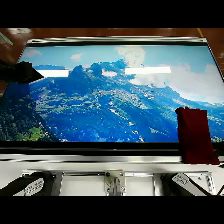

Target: Fold the shirts.

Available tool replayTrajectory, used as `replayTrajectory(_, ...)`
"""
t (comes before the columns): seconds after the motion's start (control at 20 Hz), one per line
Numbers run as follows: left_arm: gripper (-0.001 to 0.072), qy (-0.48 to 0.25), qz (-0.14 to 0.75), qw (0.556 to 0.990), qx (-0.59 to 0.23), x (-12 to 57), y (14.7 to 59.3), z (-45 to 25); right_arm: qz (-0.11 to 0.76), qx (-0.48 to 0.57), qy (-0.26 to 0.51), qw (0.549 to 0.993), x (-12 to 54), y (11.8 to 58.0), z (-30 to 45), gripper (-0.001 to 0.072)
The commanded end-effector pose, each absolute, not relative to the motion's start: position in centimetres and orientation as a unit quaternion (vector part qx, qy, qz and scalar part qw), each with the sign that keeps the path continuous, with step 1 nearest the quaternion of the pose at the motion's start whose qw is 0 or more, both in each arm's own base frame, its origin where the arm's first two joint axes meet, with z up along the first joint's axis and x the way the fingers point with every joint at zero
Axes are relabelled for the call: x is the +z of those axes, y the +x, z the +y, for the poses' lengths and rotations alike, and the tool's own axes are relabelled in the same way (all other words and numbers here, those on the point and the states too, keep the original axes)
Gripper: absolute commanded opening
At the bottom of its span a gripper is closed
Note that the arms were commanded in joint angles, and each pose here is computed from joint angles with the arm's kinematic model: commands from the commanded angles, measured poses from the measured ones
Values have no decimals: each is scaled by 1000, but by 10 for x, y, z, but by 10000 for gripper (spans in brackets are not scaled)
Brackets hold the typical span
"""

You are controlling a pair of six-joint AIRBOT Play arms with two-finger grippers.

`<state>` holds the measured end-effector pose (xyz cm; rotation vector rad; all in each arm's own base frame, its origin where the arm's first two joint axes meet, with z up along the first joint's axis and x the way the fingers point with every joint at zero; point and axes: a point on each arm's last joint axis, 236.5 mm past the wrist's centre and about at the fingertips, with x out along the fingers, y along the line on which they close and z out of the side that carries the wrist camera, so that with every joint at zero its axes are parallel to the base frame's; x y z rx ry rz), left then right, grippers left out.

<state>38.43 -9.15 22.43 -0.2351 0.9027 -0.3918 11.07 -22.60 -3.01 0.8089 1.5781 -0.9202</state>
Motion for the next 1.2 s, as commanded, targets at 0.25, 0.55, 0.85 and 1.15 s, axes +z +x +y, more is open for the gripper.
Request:
replayTrajectory(0.25,40,22,495,856,-146,145,420,-102,398,-91,116,906,167,381,-138,490)
replayTrajectory(0.55,523,129,598,781,-129,73,399,-123,587,4,89,805,74,376,-14,636)
replayTrajectory(0.85,523,130,603,776,-130,66,400,-126,608,32,85,789,62,374,10,636)
replayTrajectory(1.15,523,127,581,793,-132,63,417,-132,608,32,85,789,62,374,10,636)
